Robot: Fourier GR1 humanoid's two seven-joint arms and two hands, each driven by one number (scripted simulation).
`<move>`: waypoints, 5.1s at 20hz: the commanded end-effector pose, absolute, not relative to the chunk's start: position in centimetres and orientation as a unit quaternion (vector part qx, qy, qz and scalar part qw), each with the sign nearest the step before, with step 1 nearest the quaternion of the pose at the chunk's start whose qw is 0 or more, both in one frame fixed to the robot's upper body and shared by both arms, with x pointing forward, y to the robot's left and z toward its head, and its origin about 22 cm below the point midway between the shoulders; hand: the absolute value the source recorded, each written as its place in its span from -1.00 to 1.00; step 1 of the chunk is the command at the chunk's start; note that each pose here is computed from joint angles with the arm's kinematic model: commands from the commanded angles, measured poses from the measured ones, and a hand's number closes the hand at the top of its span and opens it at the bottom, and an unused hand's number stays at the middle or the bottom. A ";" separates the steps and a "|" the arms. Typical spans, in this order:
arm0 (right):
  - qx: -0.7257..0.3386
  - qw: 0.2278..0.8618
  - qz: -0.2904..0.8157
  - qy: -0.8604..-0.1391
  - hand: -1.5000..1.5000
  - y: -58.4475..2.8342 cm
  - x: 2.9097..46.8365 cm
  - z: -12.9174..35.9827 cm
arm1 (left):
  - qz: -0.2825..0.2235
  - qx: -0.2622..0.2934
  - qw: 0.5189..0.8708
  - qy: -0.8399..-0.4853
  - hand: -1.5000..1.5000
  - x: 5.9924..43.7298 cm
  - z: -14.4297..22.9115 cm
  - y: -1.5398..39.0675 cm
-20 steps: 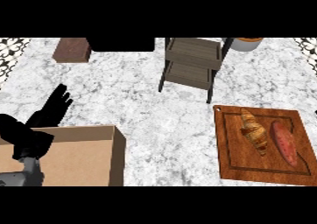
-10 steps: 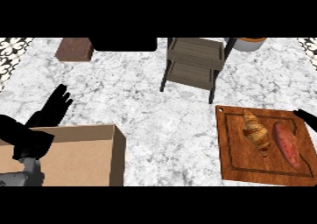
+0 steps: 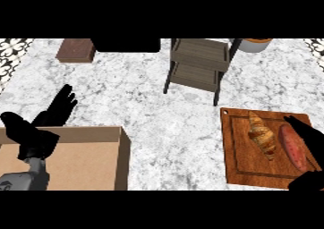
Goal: Pick the sweet potato from the cutting board and place it in the tiered basket
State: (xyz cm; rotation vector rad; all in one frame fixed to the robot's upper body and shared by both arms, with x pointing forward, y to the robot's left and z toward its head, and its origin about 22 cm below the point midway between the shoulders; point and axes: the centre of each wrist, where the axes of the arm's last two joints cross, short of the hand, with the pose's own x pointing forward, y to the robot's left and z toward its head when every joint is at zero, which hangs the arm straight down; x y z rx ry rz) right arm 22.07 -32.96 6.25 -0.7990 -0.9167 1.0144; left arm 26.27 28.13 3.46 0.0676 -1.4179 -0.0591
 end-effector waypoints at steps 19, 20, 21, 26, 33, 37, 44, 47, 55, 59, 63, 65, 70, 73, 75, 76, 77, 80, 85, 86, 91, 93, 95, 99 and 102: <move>-0.360 0.684 0.524 -0.357 1.00 -36.8 23.6 1.8 | -0.047 0.039 0.754 -0.654 0.00 25.5 5.9 28.3; -0.368 0.677 0.531 -0.353 1.00 -35.8 23.0 -0.2 | -0.044 0.036 0.756 -0.652 0.00 24.9 3.7 28.1; -0.362 0.669 0.542 -0.358 1.00 -34.8 23.3 -1.0 | -0.047 0.032 0.758 -0.650 0.00 26.0 5.0 29.2; -0.377 0.639 0.556 -0.375 1.00 -37.0 22.5 -2.1 | -0.038 0.037 0.760 -0.648 0.00 25.0 5.4 29.3; -0.458 0.578 0.500 -0.454 1.00 -39.4 26.5 6.5 | -0.042 0.033 0.753 -0.656 0.00 26.1 5.8 28.6; -0.481 0.551 0.488 -0.476 1.00 -45.7 28.5 17.0 | -0.046 0.034 0.761 -0.646 0.00 24.8 2.8 28.6; -0.414 0.510 0.316 -0.684 1.00 -44.3 30.2 22.0 | -0.039 0.042 0.762 -0.645 0.00 25.7 2.8 28.5; -0.393 0.482 0.290 -0.728 1.00 -43.4 30.5 28.1 | -0.047 0.028 0.758 -0.650 0.00 25.9 3.4 28.1; -0.341 0.480 0.317 -0.743 1.00 -38.1 29.2 34.7 | -0.040 0.035 0.754 -0.655 0.00 25.7 3.2 28.8; -0.314 0.486 0.329 -0.747 1.00 -34.4 30.4 36.7 | -0.044 0.037 0.757 -0.651 0.00 26.5 3.7 28.5; -0.308 0.483 0.325 -0.752 1.00 -30.2 31.1 39.3 | -0.054 0.027 0.756 -0.651 0.00 26.6 3.8 29.7; -0.302 0.485 0.323 -0.754 1.00 -27.2 32.5 38.6 | -0.047 0.033 0.754 -0.654 0.00 26.1 2.9 29.3; -0.296 0.503 0.320 -0.746 1.00 -22.0 33.9 40.2 | -0.040 0.025 0.759 -0.650 0.00 26.1 2.6 27.9; -0.293 0.506 0.327 -0.743 1.00 -19.8 33.9 40.1 | -0.043 0.031 0.758 -0.650 0.00 26.8 4.1 29.0; -0.297 0.521 0.331 -0.729 1.00 -19.4 35.8 40.1 | -0.049 0.030 0.753 -0.655 0.00 26.2 4.5 28.2; -0.293 0.520 0.333 -0.730 1.00 -19.3 35.2 40.5 | -0.049 0.031 0.757 -0.650 0.00 26.7 3.7 28.8; -0.298 0.527 0.335 -0.721 1.00 -17.8 35.9 38.3 | -0.043 0.033 0.753 -0.656 0.00 26.0 3.1 28.2; -0.303 0.545 0.340 -0.704 1.00 -16.8 36.8 38.3 | -0.043 0.038 0.756 -0.652 0.00 26.7 3.5 28.8; -0.299 0.546 0.345 -0.702 1.00 -16.4 37.9 38.1 | -0.051 0.021 0.761 -0.647 0.00 24.7 2.8 29.2; -0.299 0.545 0.347 -0.702 1.00 -15.8 38.8 36.2 | -0.043 0.034 0.756 -0.653 0.00 25.7 2.8 27.2; -0.330 0.528 0.337 -0.706 1.00 -16.0 41.0 33.6 | -0.048 0.029 0.757 -0.651 0.00 26.4 3.5 28.0; -0.336 0.531 0.331 -0.704 1.00 -14.3 40.9 35.3 | -0.044 0.026 0.752 -0.657 0.00 25.2 3.9 28.6; -0.338 0.528 0.325 -0.708 1.00 -15.2 41.3 32.4 | -0.043 0.041 0.751 -0.658 0.00 25.5 4.8 29.9; -0.347 0.510 0.247 -0.747 1.00 -14.5 42.2 32.1 | -0.046 0.030 0.756 -0.652 0.00 26.0 3.6 29.4; -0.326 0.516 0.242 -0.754 1.00 -13.8 43.6 30.8 | -0.048 0.024 0.753 -0.655 0.00 26.4 3.2 28.9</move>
